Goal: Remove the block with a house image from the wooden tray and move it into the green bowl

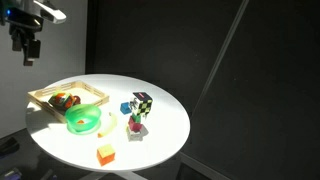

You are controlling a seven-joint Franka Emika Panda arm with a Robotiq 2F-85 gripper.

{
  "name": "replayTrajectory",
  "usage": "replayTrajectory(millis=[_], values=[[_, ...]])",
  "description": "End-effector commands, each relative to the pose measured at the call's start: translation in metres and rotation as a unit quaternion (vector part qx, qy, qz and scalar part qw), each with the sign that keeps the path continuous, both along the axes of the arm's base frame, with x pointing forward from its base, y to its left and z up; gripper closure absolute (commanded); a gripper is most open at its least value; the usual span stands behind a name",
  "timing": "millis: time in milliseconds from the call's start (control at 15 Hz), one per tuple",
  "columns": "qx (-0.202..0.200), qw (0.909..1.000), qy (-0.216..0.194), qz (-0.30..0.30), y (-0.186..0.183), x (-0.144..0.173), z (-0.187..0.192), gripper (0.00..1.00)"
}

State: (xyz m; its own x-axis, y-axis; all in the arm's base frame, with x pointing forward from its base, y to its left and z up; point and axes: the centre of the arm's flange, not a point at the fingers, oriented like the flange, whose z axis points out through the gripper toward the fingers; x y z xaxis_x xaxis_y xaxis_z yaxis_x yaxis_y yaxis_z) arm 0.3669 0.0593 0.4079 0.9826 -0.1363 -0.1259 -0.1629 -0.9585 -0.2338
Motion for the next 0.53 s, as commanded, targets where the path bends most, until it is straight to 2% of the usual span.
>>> replayTrajectory(millis=[0,467], values=[[0.0,1.0,0.0,0.0,0.0,0.0,0.0001,0.0],[-0.001,1.0,0.001,-0.004,0.0004,0.005,0.0,0.0]])
